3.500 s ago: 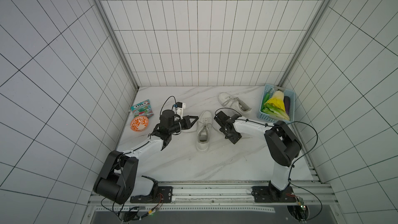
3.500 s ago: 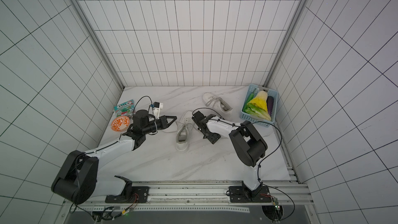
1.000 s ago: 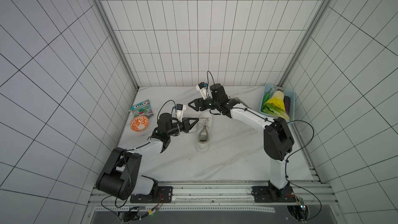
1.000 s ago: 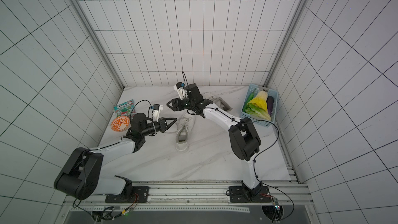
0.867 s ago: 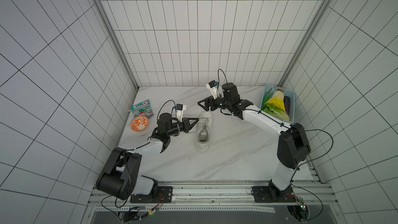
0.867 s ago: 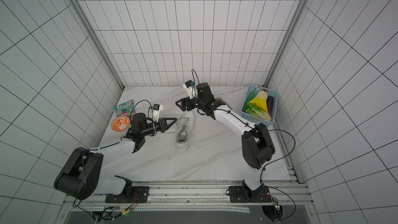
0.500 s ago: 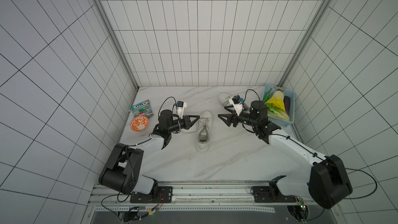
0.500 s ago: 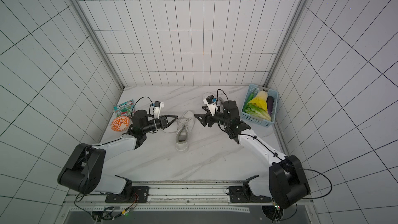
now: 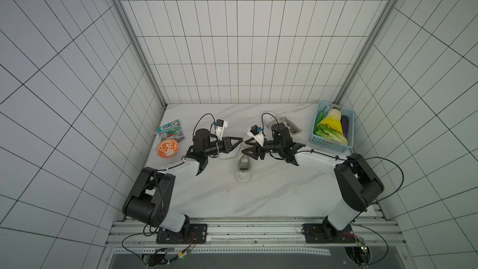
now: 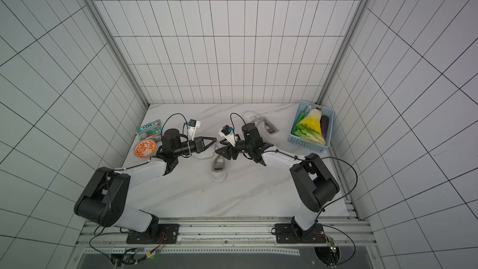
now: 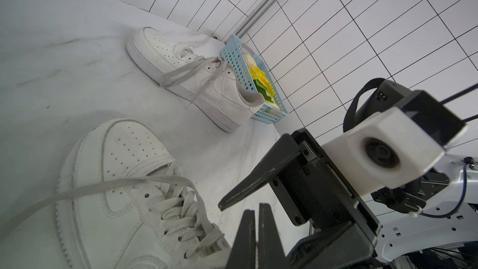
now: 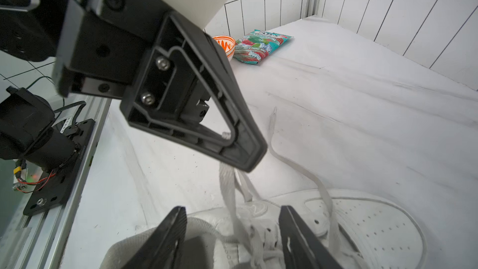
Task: Tie the shoes
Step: Wrap the shoelace around the shoelace.
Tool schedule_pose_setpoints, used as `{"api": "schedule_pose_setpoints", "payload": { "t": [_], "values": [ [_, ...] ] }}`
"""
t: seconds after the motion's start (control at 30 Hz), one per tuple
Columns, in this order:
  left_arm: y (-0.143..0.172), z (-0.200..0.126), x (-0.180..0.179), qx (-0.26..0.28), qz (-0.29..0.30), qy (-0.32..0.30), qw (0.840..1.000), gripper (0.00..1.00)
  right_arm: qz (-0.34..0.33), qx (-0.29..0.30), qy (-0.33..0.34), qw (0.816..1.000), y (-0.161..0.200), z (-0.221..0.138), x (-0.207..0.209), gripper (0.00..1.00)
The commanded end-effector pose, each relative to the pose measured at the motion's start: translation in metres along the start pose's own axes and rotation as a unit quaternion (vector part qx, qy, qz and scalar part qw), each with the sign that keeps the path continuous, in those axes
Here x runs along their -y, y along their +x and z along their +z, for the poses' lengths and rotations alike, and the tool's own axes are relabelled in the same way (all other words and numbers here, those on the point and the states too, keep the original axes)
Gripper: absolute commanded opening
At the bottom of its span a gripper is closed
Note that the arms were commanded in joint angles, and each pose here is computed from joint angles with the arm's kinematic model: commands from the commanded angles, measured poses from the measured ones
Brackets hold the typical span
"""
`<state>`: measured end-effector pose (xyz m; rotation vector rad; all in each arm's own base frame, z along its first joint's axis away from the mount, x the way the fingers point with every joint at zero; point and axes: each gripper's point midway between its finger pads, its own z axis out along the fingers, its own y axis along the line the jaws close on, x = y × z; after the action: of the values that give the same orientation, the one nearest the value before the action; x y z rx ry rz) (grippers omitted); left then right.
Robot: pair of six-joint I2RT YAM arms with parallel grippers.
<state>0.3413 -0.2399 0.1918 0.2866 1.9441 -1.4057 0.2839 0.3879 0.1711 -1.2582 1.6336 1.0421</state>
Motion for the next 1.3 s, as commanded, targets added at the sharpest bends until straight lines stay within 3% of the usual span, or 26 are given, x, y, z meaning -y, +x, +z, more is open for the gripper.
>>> {"api": "schedule_pose_setpoints", "payload": {
  "t": [0.0, 0.3, 0.37, 0.47, 0.57, 0.67, 0.73, 0.87, 1.1, 1.27],
  "values": [
    [-0.003, 0.004, 0.003, -0.008, 0.006, 0.008, 1.0, 0.0, -0.01, 0.026, -0.024, 0.999, -0.021, 0.011, -0.003, 0.52],
    [-0.007, 0.006, 0.002, -0.009, 0.007, 0.008, 1.0, 0.02, 0.0, 0.026, -0.035, 0.999, -0.021, 0.016, -0.005, 0.0],
    [-0.01, 0.005, 0.002, -0.005, 0.008, 0.005, 1.0, 0.12, -0.003, 0.025, -0.028, 0.999, -0.021, 0.015, -0.004, 0.0],
    [-0.021, -0.008, -0.01, 0.014, 0.007, -0.03, 0.999, 0.36, -0.009, 0.022, -0.016, 1.0, -0.02, 0.012, -0.002, 0.0],
    [-0.031, -0.033, -0.041, 0.038, -0.003, -0.121, 0.992, 0.53, -0.013, 0.014, -0.005, 1.0, -0.016, 0.01, -0.001, 0.0],
    [-0.033, -0.061, -0.077, 0.04, -0.017, -0.235, 0.971, 0.61, -0.018, 0.007, 0.005, 1.0, -0.013, 0.008, 0.001, 0.0],
    [-0.031, -0.077, -0.102, 0.033, -0.025, -0.32, 0.947, 0.63, -0.021, 0.003, 0.013, 1.0, -0.012, 0.007, 0.002, 0.0],
    [-0.022, -0.095, -0.139, 0.01, -0.072, -0.424, 0.903, 0.65, -0.024, -0.001, 0.022, 0.999, -0.012, 0.005, 0.004, 0.0],
    [-0.004, -0.086, -0.18, -0.054, -0.098, -0.517, 0.848, 0.66, -0.039, -0.013, 0.031, 0.999, -0.011, 0.007, 0.001, 0.0],
    [0.009, -0.071, -0.193, -0.083, -0.104, -0.551, 0.824, 0.66, -0.042, -0.016, 0.035, 0.998, -0.009, 0.008, 0.001, 0.0]
  ]
}}
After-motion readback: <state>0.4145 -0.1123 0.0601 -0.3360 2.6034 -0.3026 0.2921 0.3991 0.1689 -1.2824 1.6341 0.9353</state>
